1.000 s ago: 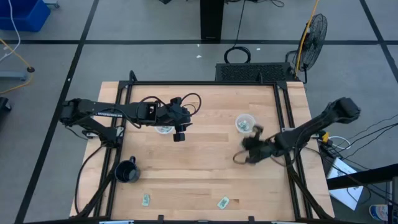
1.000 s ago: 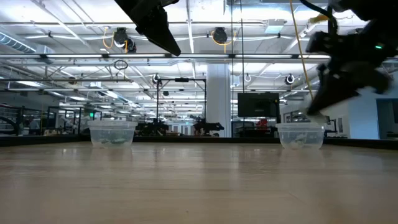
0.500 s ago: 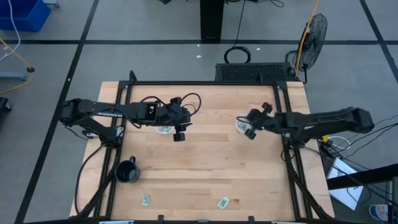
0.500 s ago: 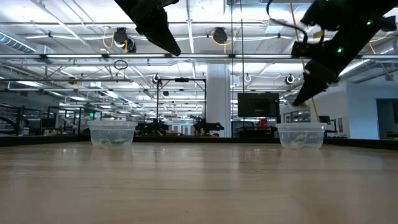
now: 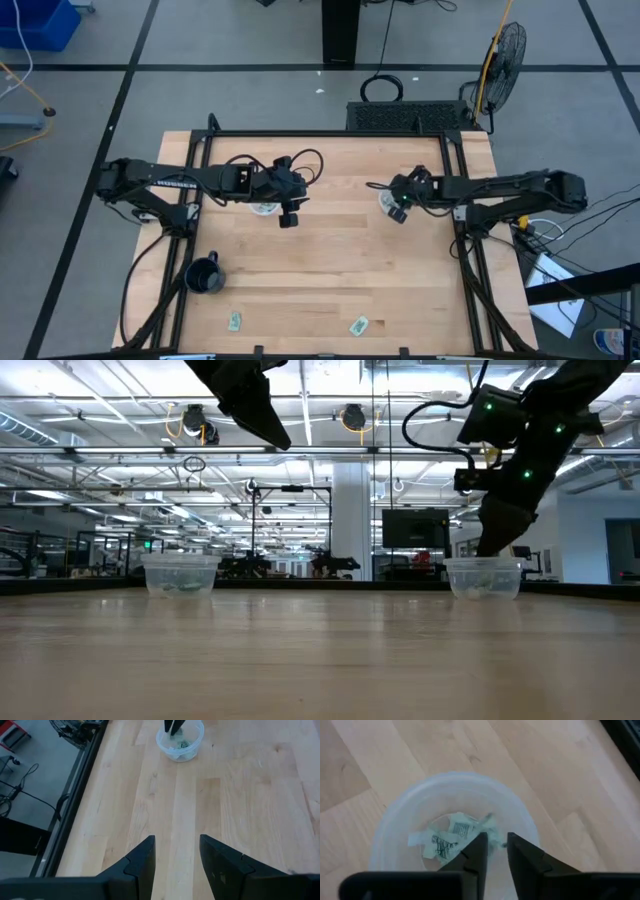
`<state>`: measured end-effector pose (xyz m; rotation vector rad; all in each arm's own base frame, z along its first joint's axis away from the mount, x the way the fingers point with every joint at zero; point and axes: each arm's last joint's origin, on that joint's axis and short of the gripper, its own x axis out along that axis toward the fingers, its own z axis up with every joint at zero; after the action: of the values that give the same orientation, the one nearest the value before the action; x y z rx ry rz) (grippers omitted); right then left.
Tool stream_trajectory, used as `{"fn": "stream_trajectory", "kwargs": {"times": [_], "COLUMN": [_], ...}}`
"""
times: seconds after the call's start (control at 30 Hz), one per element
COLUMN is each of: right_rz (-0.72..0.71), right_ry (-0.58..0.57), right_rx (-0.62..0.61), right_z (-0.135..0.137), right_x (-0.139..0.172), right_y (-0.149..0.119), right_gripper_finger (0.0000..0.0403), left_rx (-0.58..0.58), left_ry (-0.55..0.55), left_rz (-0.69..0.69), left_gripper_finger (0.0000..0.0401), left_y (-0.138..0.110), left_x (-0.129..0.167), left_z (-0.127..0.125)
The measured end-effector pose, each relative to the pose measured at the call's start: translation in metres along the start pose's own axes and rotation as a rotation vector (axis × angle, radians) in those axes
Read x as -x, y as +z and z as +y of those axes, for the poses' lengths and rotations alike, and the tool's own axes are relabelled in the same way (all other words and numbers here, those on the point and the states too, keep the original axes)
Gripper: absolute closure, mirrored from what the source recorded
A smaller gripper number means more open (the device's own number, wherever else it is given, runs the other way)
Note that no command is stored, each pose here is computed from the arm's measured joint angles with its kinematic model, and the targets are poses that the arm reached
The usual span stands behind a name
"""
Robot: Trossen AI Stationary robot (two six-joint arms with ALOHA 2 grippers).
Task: Pick and place Stevia / Truvia into bins
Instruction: Put the stevia packet into the right transparent container, then put the stevia packet into the left transparent container
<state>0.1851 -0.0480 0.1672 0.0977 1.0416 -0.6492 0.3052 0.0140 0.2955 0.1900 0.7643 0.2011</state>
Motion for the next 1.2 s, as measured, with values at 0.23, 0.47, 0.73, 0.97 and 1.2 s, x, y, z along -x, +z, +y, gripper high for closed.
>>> {"fn": "stream_trajectory", "kwargs": {"times": [0.23,0.47,0.73,0.97,1.2], "right_rz": [0.005,-0.143,-0.344,-0.389,-0.422], "right_ry": [0.104,0.151,0.436,0.505,0.526], "right_rx": [-0.023,-0.098,-0.14,-0.067,0.028], "right_z": [0.002,-0.003,0.006,0.02,0.029], "right_x": [0.003,0.023,0.051,0.06,0.065], "right_y": [0.0,0.008,0.02,0.019,0.017], "right_gripper_finger": [0.0299,0.0294,0.0297,0.0298,0.0299], "left_rx": [-0.007,0.011,-0.102,-0.167,-0.104], "left_ry": [0.0,-0.044,-0.478,-0.562,-0.68], "left_rz": [0.0,0.013,-0.035,0.15,0.354], "left_gripper_finger": [0.0242,0.0242,0.0242,0.0242,0.0242], "left_y": [0.0,-0.002,-0.014,-0.033,-0.053], "left_x": [0.0,0.0,-0.021,-0.018,0.01], "left_z": [0.0,-0.002,-0.048,-0.093,-0.139]}}
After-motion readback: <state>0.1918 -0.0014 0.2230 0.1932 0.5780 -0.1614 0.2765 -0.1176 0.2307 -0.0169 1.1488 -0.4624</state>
